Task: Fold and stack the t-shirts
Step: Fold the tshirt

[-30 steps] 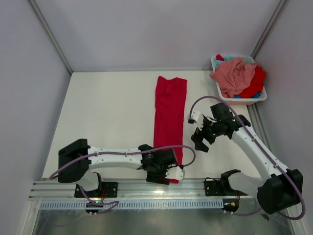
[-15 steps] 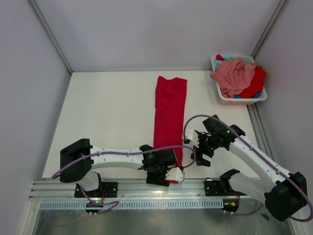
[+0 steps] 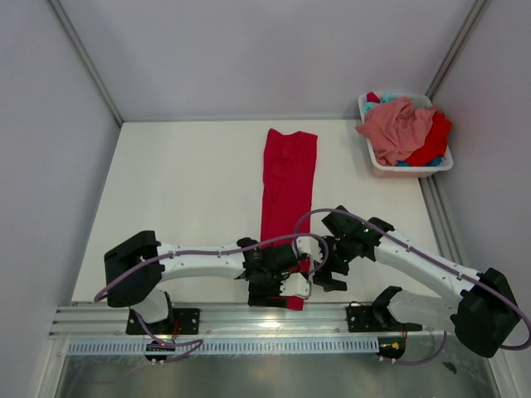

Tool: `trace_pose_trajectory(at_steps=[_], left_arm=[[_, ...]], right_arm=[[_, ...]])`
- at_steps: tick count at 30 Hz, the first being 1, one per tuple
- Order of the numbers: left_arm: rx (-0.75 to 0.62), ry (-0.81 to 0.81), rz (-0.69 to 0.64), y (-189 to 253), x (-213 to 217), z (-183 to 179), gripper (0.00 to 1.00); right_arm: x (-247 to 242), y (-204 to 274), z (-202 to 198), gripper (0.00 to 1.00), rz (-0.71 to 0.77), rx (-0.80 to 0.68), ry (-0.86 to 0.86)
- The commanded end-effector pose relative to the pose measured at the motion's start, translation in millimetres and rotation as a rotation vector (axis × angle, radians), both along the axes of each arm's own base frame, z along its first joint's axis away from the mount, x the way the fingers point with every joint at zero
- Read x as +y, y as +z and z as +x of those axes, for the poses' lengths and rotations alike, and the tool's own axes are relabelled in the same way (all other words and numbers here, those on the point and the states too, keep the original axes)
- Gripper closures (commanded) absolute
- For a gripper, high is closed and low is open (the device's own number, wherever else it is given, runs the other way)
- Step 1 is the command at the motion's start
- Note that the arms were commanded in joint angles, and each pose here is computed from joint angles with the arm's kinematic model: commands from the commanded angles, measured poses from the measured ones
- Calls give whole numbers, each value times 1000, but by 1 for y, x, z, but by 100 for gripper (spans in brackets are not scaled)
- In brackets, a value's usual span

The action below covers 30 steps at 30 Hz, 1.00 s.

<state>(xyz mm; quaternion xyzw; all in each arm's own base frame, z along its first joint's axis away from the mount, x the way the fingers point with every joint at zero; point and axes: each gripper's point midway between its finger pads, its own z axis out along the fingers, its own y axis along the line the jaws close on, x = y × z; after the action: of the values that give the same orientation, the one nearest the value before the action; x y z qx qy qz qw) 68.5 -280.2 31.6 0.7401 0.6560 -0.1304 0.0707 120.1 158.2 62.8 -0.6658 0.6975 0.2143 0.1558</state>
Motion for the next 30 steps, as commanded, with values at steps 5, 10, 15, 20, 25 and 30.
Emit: trace_pose_trajectory(at_steps=[5, 10, 15, 20, 25, 30], left_arm=[[44, 45, -38, 4, -7, 5, 31], [49, 59, -41, 3, -2, 9, 31], [42, 67, -66, 6, -7, 12, 31], [46, 56, -57, 2, -9, 13, 32], [45, 54, -65, 2, -13, 14, 33], [25, 48, -65, 8, -13, 18, 32]], right_arm=[[29, 11, -21, 1, 69, 11, 101], [24, 5, -22, 0, 32, -29, 126], [33, 11, 5, 1, 79, -166, 33], [7, 21, 95, 1, -31, -510, -354], [-37, 22, 150, 1, -187, -645, -648], [-75, 54, 194, 1, -150, -693, -950]])
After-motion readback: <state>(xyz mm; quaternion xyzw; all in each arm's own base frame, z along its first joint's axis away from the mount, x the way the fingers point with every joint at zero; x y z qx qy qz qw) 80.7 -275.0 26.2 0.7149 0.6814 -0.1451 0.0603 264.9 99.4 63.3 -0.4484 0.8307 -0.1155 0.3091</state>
